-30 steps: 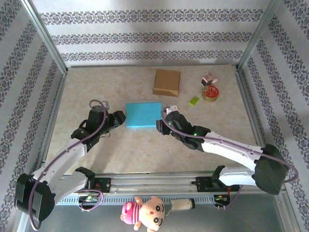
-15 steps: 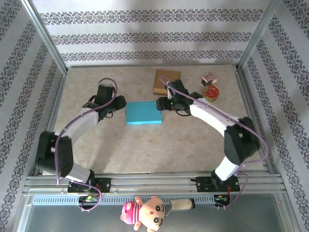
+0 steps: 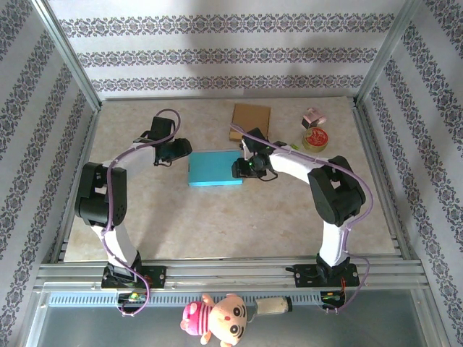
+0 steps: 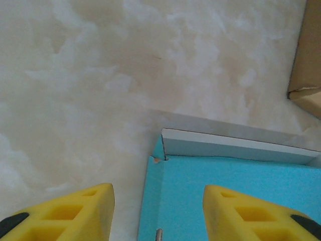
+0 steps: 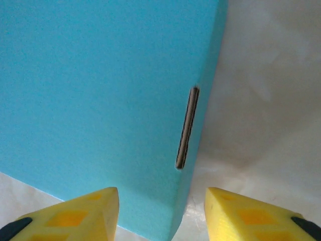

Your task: Fold the paper box

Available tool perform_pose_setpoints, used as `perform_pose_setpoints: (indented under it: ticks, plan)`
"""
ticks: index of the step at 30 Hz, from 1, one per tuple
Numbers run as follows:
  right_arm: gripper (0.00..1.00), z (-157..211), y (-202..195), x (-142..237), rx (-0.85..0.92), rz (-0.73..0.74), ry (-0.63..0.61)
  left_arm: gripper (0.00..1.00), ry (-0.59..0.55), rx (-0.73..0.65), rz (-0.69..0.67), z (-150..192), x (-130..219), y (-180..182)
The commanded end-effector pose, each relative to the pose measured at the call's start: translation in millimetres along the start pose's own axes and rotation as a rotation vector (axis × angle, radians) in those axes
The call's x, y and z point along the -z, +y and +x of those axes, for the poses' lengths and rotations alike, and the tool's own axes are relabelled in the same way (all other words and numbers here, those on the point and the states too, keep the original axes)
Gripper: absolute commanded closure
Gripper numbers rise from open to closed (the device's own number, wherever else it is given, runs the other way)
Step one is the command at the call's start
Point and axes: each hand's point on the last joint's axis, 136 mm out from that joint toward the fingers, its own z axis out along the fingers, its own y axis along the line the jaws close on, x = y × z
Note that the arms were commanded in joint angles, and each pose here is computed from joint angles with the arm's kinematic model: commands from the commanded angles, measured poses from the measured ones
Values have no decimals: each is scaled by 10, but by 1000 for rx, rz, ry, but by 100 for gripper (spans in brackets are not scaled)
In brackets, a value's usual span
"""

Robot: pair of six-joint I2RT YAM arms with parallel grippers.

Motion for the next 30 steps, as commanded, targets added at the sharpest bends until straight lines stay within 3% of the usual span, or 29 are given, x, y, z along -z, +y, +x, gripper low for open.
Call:
perform_pose_setpoints:
  ticks: [1,14,24,30]
  plan:
    - [51,121,127,66,-4,-59,-1,50,10,-8,32,-32,70,-54]
    - [59,531,38,-53,144,50,-12,50,-43,-15,32,32,395,-35]
    - [61,721,-183,-191,242,206,-34,50,41,-64,81,349,354,-9]
    - [62,734,-234,-231,286,263,-42,49,-63,-98,133,281,632,-108]
